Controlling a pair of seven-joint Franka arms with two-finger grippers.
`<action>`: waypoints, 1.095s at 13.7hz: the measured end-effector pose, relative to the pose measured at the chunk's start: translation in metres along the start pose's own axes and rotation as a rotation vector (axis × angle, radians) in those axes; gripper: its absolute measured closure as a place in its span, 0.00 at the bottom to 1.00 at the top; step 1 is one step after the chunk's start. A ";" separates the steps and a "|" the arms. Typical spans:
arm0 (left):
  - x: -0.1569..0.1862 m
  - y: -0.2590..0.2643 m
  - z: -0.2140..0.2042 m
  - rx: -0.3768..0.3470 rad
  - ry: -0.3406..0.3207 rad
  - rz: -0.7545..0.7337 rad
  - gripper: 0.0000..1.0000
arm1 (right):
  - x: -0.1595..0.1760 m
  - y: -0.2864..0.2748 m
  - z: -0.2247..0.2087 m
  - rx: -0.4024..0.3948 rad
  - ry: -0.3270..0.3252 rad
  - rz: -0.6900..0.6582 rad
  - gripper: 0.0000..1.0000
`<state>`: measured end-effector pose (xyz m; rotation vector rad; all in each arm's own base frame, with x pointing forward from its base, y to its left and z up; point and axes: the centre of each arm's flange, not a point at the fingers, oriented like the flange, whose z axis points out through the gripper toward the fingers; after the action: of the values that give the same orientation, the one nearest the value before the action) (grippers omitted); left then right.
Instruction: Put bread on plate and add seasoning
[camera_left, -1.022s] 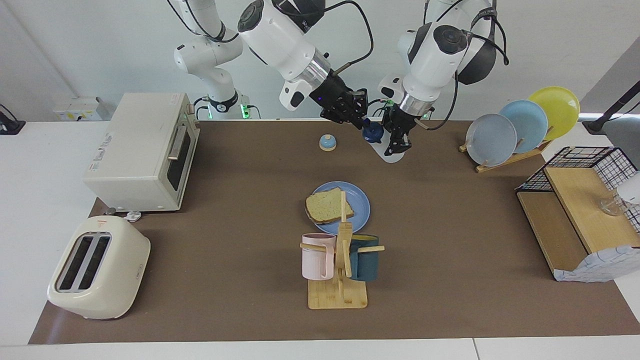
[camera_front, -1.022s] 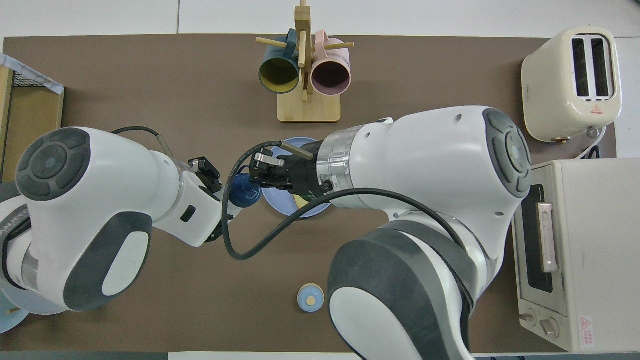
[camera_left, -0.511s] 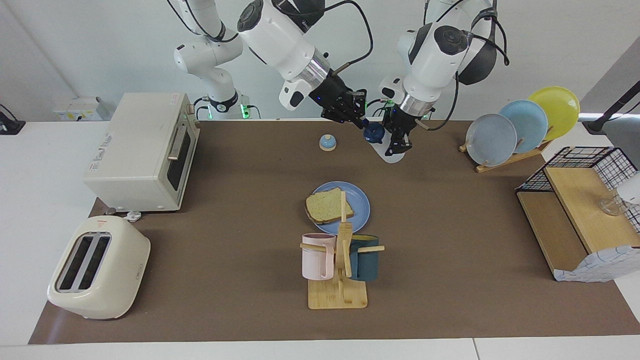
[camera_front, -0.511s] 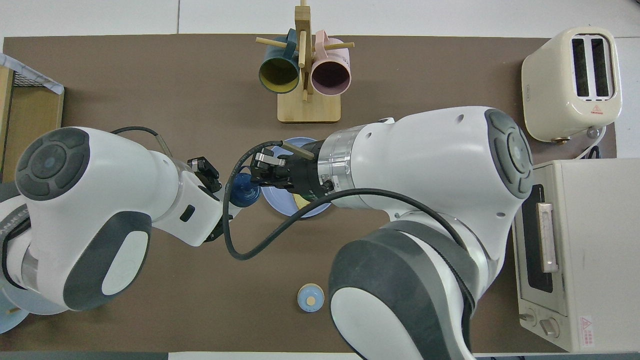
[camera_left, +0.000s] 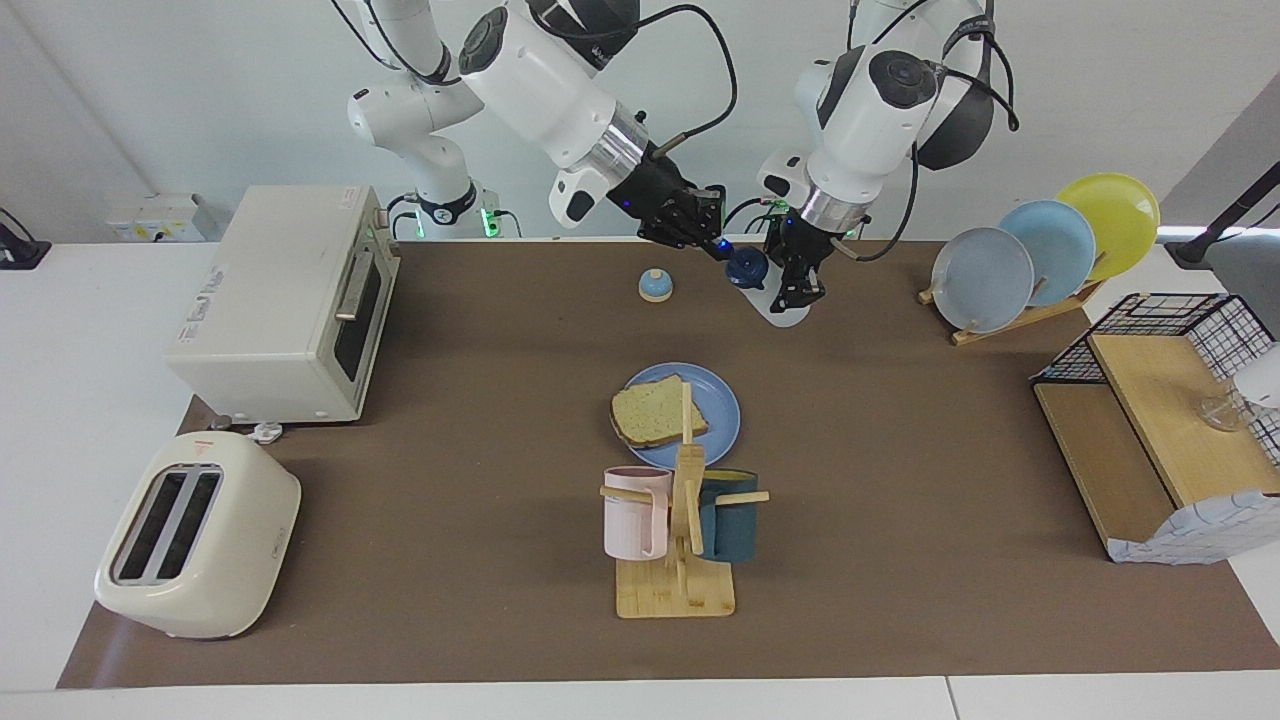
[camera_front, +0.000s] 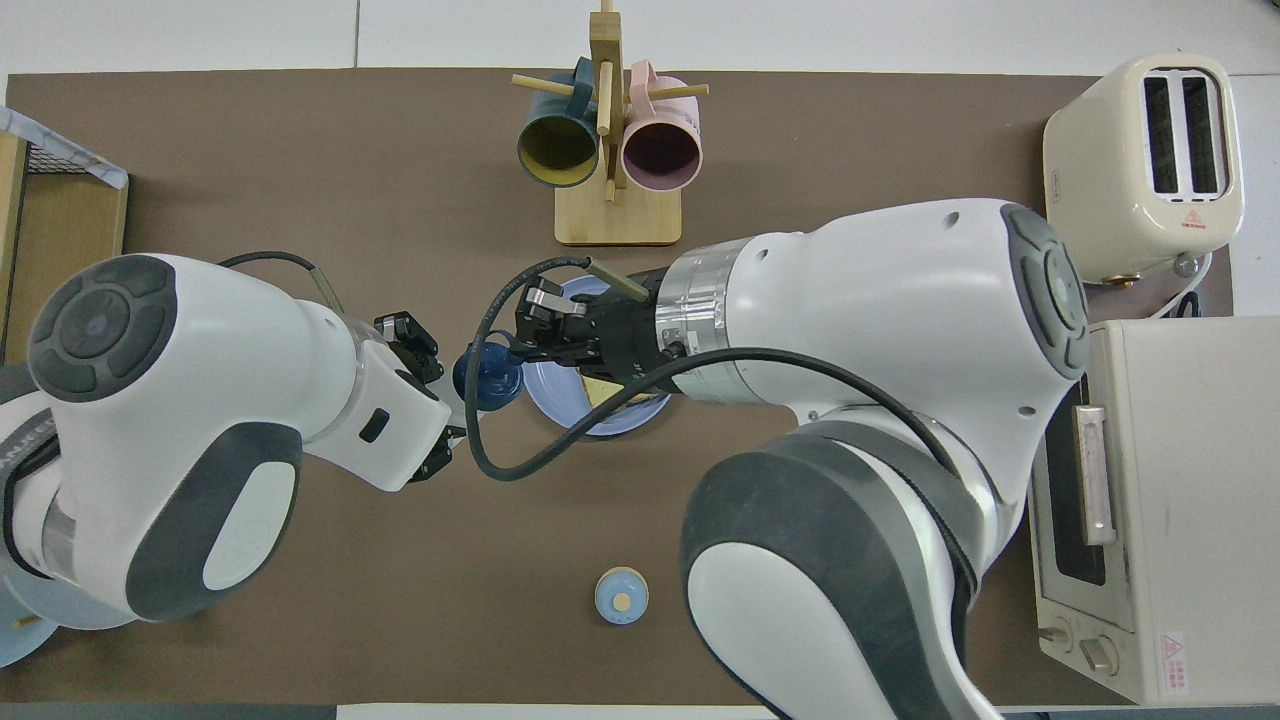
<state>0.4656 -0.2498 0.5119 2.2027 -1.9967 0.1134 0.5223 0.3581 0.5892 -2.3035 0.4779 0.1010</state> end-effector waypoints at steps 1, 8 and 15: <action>0.000 0.000 0.000 -0.001 0.000 0.001 0.54 | 0.006 0.002 -0.005 0.018 0.005 0.019 0.95; 0.002 0.002 -0.001 0.000 0.003 0.006 0.54 | 0.022 0.013 -0.011 0.028 0.012 0.060 0.78; 0.000 0.000 0.000 0.008 0.007 -0.001 0.54 | 0.061 0.064 -0.038 -0.359 0.103 -0.207 0.00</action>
<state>0.4653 -0.2498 0.5117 2.2051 -1.9942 0.1294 0.5527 0.2715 0.5595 -2.7065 0.2862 -0.0376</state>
